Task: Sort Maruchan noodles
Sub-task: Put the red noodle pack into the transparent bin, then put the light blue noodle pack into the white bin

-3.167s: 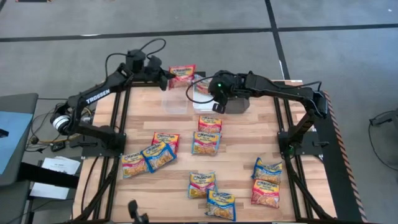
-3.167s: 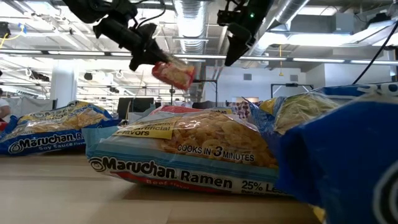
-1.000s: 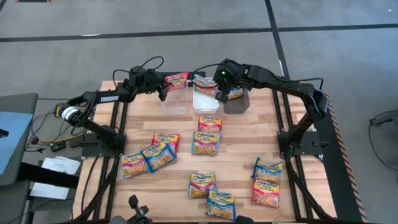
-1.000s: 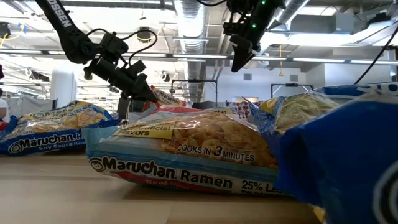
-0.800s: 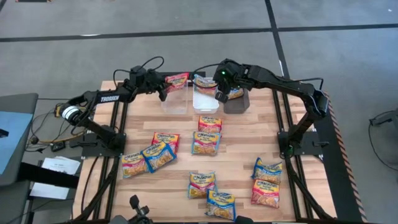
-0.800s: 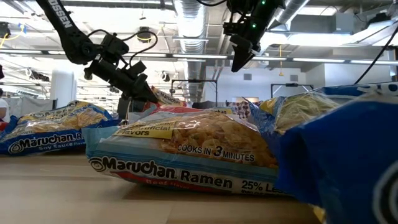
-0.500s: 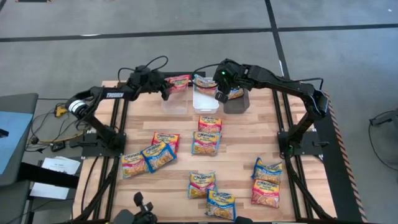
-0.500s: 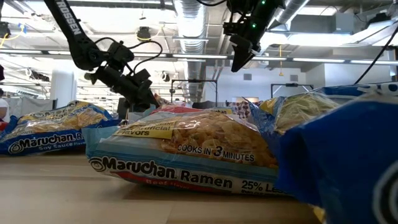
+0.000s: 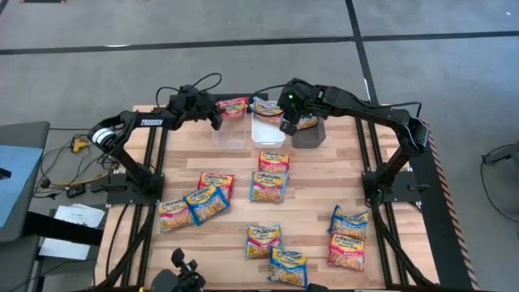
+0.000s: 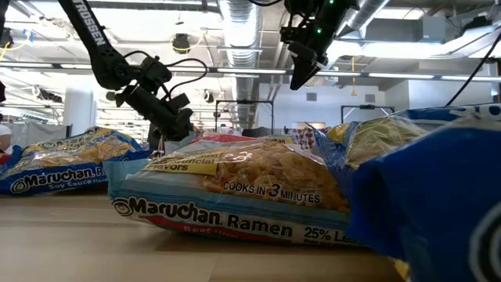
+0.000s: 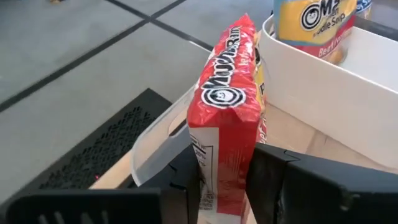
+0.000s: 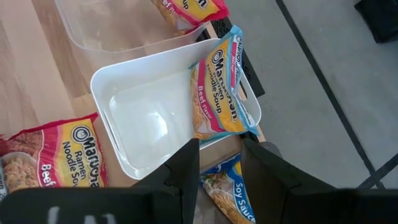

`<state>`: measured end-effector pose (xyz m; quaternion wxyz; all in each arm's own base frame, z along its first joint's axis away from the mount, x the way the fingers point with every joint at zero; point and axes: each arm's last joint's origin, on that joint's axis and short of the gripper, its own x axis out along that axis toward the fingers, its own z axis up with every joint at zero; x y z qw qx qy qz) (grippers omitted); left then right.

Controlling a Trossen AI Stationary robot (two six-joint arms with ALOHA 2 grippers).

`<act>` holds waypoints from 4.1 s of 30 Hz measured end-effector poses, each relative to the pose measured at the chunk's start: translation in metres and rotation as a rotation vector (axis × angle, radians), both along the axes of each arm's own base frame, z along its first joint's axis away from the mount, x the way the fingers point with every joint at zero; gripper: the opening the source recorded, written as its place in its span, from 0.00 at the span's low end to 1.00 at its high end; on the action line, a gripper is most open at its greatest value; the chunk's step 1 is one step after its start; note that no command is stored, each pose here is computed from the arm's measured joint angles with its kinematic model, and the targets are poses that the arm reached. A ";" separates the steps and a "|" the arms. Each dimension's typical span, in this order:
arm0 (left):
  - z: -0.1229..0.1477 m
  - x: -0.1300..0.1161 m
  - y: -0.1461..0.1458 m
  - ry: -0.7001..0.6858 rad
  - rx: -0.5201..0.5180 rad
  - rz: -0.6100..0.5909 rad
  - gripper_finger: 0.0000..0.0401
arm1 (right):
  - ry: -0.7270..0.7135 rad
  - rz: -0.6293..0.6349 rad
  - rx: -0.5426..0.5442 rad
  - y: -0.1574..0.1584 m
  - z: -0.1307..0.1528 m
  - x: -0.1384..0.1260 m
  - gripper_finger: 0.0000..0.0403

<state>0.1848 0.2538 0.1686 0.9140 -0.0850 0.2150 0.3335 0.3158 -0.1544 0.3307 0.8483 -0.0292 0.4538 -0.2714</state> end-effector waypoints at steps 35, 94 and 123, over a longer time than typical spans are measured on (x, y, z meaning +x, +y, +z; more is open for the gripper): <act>0.104 -0.030 -0.034 -0.481 -0.006 0.101 0.48 | -0.018 0.001 0.087 0.003 -0.002 -0.001 0.35; 0.159 0.006 -0.199 -0.601 -0.552 -0.908 0.48 | -0.069 0.268 0.424 0.145 -0.061 0.033 0.56; 0.147 0.010 -0.191 -0.543 -0.467 -0.753 0.48 | 0.081 0.286 0.431 0.113 -0.132 0.065 0.56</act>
